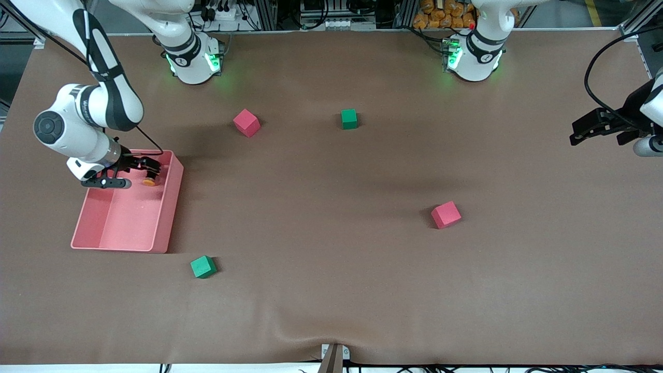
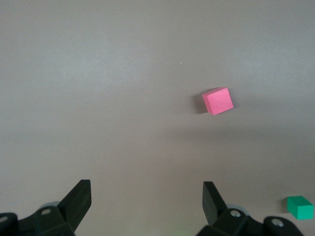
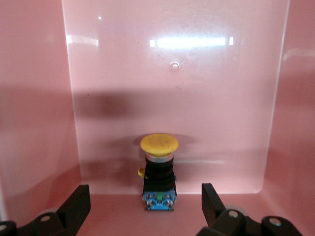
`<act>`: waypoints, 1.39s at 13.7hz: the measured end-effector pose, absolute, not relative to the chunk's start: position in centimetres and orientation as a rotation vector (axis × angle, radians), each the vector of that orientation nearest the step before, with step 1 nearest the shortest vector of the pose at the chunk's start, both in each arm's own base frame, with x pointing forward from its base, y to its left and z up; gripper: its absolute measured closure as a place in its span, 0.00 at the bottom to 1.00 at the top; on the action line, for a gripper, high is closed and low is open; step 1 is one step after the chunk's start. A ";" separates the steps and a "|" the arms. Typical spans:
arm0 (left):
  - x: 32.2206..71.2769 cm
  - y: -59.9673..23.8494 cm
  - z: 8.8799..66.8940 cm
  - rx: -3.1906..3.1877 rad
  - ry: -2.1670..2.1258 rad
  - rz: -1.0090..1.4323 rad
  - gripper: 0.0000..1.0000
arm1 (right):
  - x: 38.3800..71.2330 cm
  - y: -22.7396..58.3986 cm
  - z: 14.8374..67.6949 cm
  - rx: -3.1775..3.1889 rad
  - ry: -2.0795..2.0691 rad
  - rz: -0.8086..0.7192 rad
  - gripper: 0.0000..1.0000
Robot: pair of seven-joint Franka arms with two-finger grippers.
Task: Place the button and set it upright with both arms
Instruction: 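Reach the right gripper down into the pink tray over the button, then close the right gripper on the button's black body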
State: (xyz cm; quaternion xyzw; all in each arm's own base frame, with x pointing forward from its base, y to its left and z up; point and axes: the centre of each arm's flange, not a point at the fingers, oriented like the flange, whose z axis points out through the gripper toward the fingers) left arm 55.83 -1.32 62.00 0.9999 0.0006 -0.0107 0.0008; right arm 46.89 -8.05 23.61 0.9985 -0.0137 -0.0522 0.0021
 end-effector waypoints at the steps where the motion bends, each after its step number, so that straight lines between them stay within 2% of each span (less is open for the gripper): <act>1: 55.8 -1.3 62.0 3.140 0.002 -0.033 0.00 | 46.6 -8.1 23.0 3.134 -0.029 -0.164 0.00; 6: 55.8 -1.3 62.2 3.140 0.002 -0.027 0.00 | 45.8 -10.7 20.3 3.141 -0.012 -0.181 0.00; 19: 56.1 -2.9 61.2 3.138 -0.043 -0.061 0.00 | 45.6 -8.5 17.7 3.143 0.066 -0.240 0.00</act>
